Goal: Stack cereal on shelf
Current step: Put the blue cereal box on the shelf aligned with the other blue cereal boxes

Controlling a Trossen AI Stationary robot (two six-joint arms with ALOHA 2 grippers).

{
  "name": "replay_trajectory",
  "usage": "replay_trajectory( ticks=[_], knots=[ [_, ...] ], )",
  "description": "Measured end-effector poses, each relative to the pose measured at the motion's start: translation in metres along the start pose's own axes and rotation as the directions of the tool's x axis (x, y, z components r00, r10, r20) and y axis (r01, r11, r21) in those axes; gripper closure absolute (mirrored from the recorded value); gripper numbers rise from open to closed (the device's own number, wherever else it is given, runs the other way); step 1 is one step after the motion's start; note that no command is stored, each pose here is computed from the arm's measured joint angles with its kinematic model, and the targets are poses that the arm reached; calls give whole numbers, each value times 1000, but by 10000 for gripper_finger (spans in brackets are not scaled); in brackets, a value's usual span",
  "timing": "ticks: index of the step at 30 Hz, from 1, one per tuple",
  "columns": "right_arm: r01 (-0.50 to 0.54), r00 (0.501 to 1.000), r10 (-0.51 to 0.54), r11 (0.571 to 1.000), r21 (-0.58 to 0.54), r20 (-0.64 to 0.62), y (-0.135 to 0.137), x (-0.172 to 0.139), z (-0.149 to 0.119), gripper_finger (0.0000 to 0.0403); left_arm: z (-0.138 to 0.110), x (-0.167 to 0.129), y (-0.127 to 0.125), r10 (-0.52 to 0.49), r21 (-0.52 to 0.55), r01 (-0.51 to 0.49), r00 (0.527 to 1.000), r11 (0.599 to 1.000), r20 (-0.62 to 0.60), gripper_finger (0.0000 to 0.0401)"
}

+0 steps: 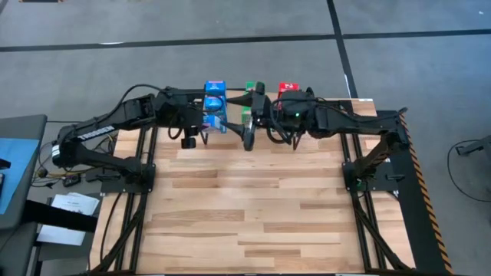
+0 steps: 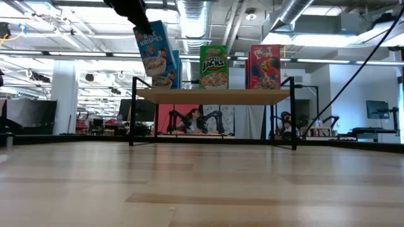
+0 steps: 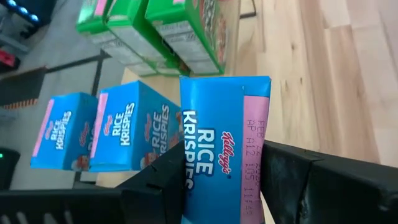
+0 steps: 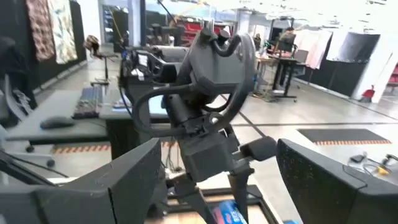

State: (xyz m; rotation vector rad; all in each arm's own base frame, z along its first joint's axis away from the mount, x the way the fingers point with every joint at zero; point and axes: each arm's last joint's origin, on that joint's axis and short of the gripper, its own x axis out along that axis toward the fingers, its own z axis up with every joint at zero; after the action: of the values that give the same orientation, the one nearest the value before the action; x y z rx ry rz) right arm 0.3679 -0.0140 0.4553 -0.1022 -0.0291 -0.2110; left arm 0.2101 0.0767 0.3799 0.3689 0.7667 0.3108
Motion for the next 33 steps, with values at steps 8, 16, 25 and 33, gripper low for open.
replay_trajectory(
  ticks=[8,16,25,33],
  knots=[
    [22,998,-22,1000,-11,-55,-11,-6,-1,62,-6,16,11,-20,-23,19,999,1000,-47,250],
    [37,991,-40,999,-24,-128,-19,-5,-9,62,-11,30,20,-17,-13,16,996,1000,-88,250],
    [37,987,-41,999,-29,-152,-20,-5,-12,62,-11,33,23,-15,-17,14,997,1000,-77,250],
    [40,984,-45,999,-33,-175,-22,-5,-14,62,-11,33,23,-16,-15,15,997,1000,-78,250]
  ],
)
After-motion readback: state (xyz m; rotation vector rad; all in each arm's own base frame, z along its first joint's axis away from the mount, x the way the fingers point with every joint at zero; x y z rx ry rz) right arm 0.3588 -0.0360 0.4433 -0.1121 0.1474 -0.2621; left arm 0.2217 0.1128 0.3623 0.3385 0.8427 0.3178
